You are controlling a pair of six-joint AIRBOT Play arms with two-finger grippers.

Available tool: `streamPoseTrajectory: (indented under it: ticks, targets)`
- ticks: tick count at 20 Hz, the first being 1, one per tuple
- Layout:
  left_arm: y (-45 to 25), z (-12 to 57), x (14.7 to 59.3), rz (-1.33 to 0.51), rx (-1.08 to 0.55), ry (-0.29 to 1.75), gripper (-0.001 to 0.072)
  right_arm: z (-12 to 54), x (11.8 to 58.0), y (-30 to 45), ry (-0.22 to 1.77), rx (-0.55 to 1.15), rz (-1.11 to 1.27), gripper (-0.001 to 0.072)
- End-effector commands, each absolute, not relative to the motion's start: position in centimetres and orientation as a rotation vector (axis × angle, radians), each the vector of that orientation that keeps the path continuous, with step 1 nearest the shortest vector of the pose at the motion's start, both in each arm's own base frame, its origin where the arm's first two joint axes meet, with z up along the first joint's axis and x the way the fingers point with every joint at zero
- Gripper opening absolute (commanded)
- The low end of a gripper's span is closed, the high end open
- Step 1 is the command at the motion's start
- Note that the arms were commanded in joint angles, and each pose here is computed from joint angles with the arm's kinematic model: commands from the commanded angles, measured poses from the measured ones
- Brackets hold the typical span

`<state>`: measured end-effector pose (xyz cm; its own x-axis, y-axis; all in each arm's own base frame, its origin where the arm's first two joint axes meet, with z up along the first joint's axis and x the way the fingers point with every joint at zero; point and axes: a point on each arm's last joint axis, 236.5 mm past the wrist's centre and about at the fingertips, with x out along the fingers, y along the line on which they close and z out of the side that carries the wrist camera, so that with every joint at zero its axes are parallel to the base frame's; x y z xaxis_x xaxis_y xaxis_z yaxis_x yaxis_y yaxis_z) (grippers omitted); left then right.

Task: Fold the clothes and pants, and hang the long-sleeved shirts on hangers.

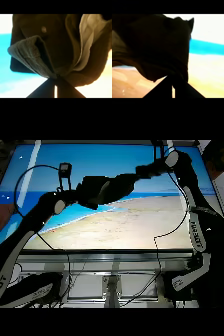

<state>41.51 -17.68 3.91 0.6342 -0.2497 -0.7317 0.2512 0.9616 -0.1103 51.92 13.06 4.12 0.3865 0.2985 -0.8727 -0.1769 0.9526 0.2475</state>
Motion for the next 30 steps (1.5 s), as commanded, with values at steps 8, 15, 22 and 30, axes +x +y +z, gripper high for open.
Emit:
streamPoseTrajectory:
  ticks: [8,15,22,30]
  targets:
    - [-17.5,-1.6,34.2,-0.301,0.139,1.133,0.0382,-2.8,44.5,4.6,1.509,0.143,-0.056,0.0552]
    - [-17.3,8.9,36.2,-0.320,0.116,0.857,0.0579,3.0,49.8,4.8,1.280,0.138,-0.032,0.0501]
    - [-11.6,11.0,40.4,-0.184,0.212,0.723,0.0010,6.1,49.5,15.0,1.240,0.308,0.332,0.0011]
    - [-3.5,9.4,41.4,-0.234,-0.050,0.806,0.0010,1.1,35.0,40.6,1.309,0.648,0.691,0.0011]
